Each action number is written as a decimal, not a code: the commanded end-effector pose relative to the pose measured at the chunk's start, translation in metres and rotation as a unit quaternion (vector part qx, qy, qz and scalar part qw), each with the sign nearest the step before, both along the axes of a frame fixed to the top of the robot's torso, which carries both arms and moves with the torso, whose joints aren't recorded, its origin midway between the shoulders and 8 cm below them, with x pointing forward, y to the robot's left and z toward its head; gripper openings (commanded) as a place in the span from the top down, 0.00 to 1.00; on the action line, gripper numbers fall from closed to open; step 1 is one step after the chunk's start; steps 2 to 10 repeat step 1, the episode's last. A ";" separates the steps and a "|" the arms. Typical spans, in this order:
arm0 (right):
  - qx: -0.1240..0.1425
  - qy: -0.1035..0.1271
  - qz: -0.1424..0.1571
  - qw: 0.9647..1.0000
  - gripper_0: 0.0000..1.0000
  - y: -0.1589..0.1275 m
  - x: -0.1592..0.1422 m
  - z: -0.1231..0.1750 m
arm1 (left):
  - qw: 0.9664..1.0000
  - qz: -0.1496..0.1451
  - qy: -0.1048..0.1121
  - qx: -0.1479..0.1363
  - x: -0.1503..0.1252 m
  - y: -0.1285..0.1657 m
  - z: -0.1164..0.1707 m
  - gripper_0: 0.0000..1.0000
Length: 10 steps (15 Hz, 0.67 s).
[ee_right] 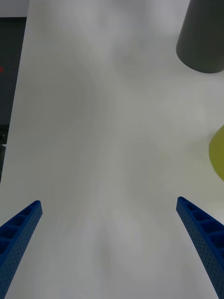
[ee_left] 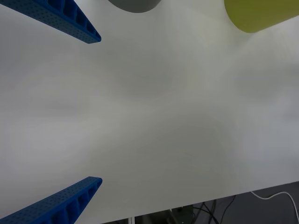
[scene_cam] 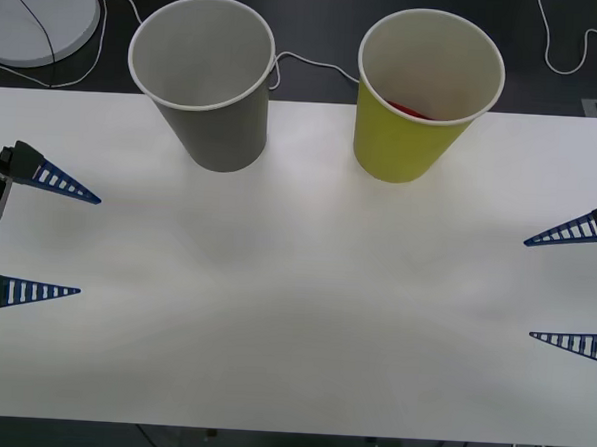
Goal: Put the can into the green bin and the plastic bottle into the gray bin
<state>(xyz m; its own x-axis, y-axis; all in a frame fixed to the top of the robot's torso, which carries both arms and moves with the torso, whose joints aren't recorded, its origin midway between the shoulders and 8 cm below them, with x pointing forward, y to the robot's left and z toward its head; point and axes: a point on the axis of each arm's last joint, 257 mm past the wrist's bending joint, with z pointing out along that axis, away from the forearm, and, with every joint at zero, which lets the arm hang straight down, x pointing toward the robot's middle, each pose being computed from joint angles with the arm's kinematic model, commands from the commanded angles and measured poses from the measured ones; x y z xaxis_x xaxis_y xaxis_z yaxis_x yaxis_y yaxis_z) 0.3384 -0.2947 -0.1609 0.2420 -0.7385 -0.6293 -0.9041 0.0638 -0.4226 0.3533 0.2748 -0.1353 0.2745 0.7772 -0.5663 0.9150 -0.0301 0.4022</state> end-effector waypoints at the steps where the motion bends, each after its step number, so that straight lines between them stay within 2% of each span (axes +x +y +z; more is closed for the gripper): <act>1: 0.000 0.000 0.000 1.000 0.00 0.000 0.000 0.000 | 1.000 0.000 0.000 0.000 0.000 0.000 0.000 0.00; 10: 0.000 0.000 0.000 1.000 0.00 0.000 0.000 0.000 | 1.000 0.000 0.000 0.000 0.000 0.000 0.000 0.00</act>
